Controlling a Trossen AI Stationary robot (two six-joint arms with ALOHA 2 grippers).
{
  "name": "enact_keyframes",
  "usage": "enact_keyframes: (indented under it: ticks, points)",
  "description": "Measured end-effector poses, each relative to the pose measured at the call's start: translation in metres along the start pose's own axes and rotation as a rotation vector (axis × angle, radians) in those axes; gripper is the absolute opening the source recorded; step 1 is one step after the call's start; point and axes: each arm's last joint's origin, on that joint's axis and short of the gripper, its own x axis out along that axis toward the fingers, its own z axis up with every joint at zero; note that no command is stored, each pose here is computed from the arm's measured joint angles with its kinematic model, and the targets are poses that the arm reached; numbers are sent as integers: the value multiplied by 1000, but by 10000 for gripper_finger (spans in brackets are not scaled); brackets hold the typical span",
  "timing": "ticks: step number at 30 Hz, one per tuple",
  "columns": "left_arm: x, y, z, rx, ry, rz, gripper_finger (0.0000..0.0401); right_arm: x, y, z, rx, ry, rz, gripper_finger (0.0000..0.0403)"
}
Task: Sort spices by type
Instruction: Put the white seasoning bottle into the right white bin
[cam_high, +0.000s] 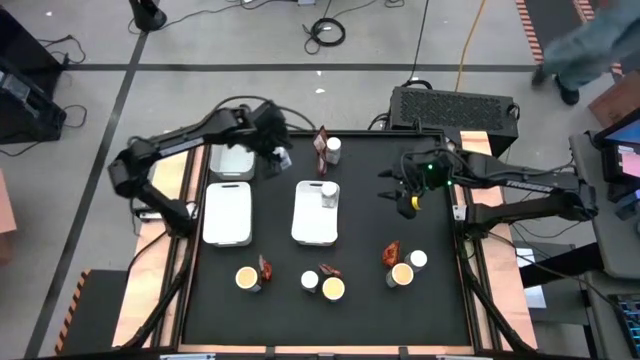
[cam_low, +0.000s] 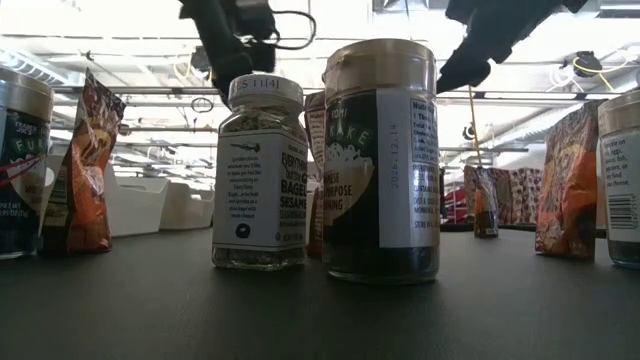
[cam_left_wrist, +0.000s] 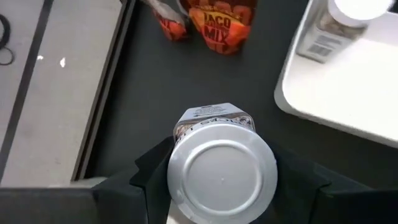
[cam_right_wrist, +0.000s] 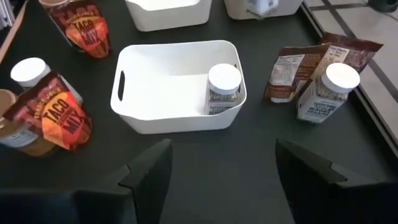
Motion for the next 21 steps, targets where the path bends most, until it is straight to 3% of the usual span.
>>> enact_keyframes:
  ticks: [11,21]
  points:
    - [75,5,14,13,182,-91,206,19,-2,0,-43,-6,-1,242]
    - [102,2,12,3,239,-160,206,37,-4,1,-77,15,3,242]
